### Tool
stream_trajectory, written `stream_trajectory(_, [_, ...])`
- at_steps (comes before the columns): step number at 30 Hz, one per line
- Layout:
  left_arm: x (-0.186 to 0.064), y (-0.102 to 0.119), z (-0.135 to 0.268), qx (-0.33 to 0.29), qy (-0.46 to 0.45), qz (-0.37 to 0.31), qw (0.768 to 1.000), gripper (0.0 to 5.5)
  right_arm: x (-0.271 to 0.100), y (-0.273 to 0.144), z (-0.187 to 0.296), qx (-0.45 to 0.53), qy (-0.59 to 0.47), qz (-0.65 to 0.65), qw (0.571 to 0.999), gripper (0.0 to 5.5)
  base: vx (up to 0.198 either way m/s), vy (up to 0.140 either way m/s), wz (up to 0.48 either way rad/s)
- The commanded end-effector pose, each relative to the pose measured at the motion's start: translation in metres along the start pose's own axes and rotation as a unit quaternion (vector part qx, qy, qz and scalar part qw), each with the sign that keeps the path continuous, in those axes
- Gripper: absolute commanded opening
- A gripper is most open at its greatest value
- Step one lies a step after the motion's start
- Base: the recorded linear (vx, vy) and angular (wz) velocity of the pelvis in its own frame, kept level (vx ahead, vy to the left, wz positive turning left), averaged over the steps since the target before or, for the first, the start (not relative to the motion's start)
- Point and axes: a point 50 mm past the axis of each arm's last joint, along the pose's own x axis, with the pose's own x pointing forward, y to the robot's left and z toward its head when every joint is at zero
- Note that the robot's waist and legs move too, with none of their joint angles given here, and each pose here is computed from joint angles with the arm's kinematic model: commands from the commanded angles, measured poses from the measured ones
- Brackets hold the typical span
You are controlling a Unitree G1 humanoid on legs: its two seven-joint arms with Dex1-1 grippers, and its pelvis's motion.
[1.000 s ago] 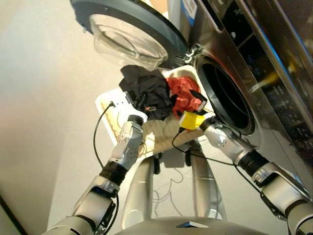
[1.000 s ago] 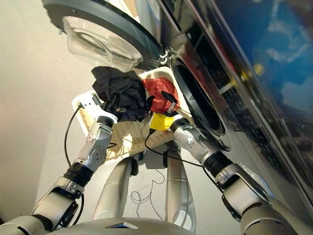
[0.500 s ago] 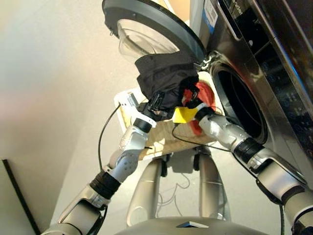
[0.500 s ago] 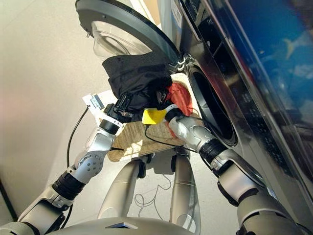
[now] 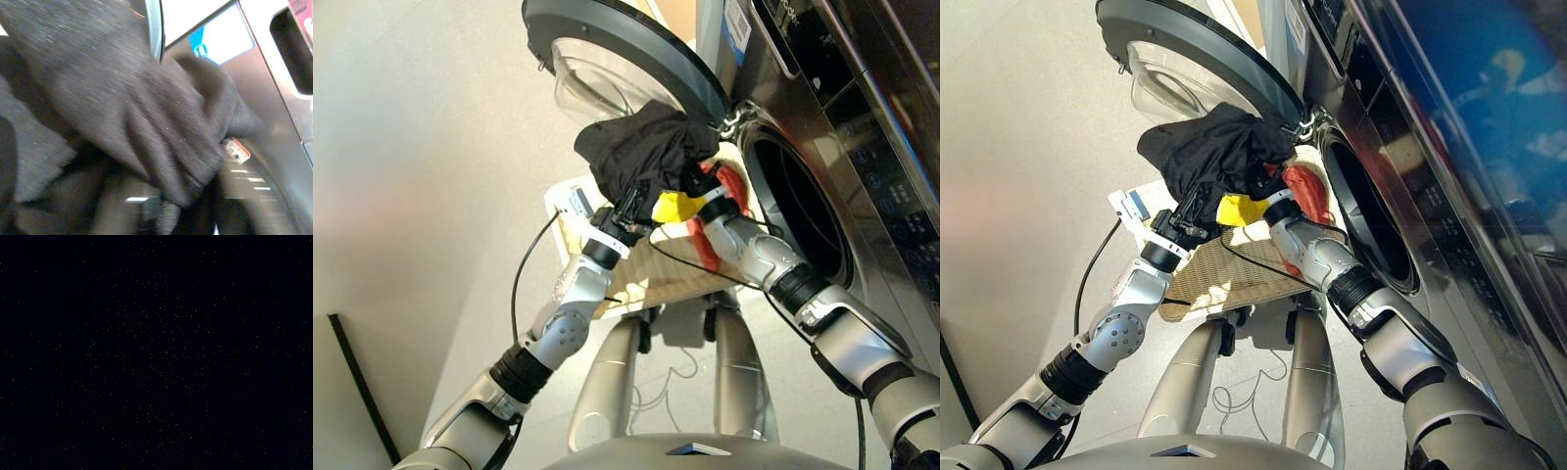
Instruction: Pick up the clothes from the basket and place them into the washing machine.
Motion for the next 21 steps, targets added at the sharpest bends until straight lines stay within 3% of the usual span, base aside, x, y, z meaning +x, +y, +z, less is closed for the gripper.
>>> stream_trajectory(1, [-0.006, -0.015, 0.002, 0.004, 0.004, -0.048, 0.999, 5.50, 0.024, -0.024, 0.039, 0.094, -0.057, -0.092, 0.990, 0.00, 0.000, 0.000, 0.000])
stream_trajectory(4, [-0.009, -0.007, 0.004, 0.012, 0.000, -0.031, 0.999, 5.50, 0.015, -0.020, 0.027, 0.164, -0.004, -0.111, 0.980, 0.00, 0.000, 0.000, 0.000])
stream_trajectory(7, [-0.016, 0.012, 0.026, 0.075, -0.063, 0.026, 0.995, 5.50, -0.001, -0.009, 0.011, 0.284, 0.083, -0.150, 0.943, 0.00, 0.000, 0.000, 0.000])
stream_trajectory(9, [-0.020, 0.019, 0.031, 0.076, -0.090, 0.055, 0.991, 5.50, -0.005, -0.007, 0.009, 0.312, 0.099, -0.159, 0.931, 0.00, 0.000, 0.000, 0.000])
stream_trajectory(10, [-0.028, 0.033, 0.039, 0.085, -0.134, 0.115, 0.981, 5.50, -0.011, -0.002, 0.004, 0.377, 0.137, -0.183, 0.898, 0.00, 0.000, 0.000, 0.000])
stream_trajectory(12, [-0.033, 0.037, 0.045, 0.089, -0.162, 0.140, 0.973, 5.50, -0.016, 0.001, 0.000, 0.400, 0.156, -0.192, 0.883, 0.00, 0.000, 0.000, 0.000])
stream_trajectory(13, [-0.041, 0.050, 0.049, 0.095, -0.194, 0.191, 0.957, 5.50, -0.023, 0.003, -0.007, 0.461, 0.191, -0.226, 0.837, 0.00, 0.000, 0.000, 0.000])
stream_trajectory(16, [-0.048, 0.064, 0.047, 0.079, -0.214, 0.242, 0.943, 5.50, -0.030, 0.003, -0.015, 0.486, 0.208, -0.243, 0.813, 0.00, 0.000, 0.000, 0.000])
stream_trajectory(17, [-0.054, 0.074, 0.047, 0.093, -0.219, 0.278, 0.931, 5.50, -0.036, 0.001, -0.023, 0.508, 0.223, -0.268, 0.788, 0.00, 0.000, 0.000, 0.000])
stream_trajectory(21, [-0.062, 0.089, 0.042, 0.129, -0.198, 0.326, 0.915, 5.50, -0.045, -0.004, -0.039, 0.523, 0.247, -0.304, 0.757, 0.00, 0.000, 0.000, 0.000])
